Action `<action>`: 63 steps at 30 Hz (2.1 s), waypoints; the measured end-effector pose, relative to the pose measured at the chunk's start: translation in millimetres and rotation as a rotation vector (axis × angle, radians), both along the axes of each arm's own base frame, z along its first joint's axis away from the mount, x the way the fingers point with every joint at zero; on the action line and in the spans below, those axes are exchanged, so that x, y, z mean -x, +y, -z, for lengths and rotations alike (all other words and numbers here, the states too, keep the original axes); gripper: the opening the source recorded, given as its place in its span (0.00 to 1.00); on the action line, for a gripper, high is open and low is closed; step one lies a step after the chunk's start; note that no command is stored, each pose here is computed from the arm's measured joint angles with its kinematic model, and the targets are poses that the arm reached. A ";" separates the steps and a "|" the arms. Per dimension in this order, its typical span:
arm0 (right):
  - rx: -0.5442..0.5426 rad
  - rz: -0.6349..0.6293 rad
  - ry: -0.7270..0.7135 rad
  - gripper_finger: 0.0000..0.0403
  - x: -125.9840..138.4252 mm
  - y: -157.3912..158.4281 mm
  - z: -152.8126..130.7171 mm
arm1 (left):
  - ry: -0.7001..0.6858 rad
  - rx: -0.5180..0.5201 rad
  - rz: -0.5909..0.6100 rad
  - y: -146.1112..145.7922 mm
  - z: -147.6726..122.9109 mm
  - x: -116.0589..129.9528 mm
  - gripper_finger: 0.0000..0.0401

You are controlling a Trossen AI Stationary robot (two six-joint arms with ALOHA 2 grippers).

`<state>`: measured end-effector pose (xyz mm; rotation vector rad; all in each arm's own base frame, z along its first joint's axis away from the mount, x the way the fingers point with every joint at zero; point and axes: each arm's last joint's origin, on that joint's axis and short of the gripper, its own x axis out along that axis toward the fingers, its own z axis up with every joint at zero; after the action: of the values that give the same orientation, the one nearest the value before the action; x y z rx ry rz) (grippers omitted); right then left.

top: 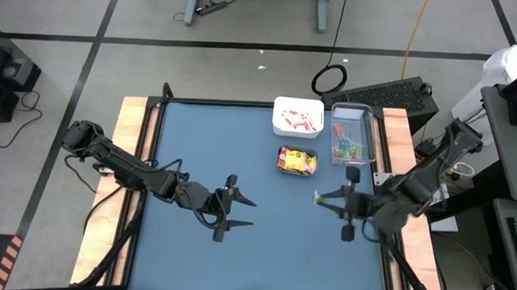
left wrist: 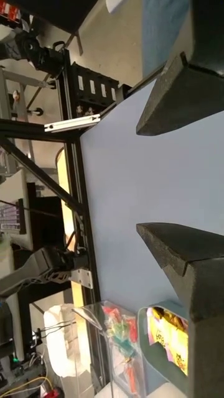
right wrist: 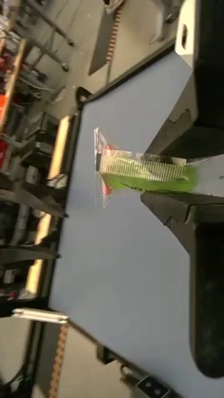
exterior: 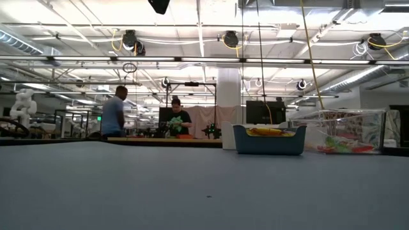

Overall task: Sort candy
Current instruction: Put the green candy into the transparent bin

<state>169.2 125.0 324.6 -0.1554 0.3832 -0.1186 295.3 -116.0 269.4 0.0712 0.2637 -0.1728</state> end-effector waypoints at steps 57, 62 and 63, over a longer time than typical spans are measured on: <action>0.048 -0.017 -0.110 0.17 0.9 -12.5 39.9 | -0.002 0.009 -0.004 -0.1 -0.6 0.3 0.62; -0.228 0.074 -0.152 0.17 0.9 -12.5 40.0 | -0.002 0.009 -0.004 -0.1 -0.6 0.3 0.62; -0.262 0.084 -0.156 0.17 0.9 -12.5 40.0 | -0.002 0.009 -0.004 -0.1 -0.6 0.3 0.62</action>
<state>168.3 112.5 284.7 0.1281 0.2463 -0.1615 295.0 -116.1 270.0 0.0620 0.2614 -0.1701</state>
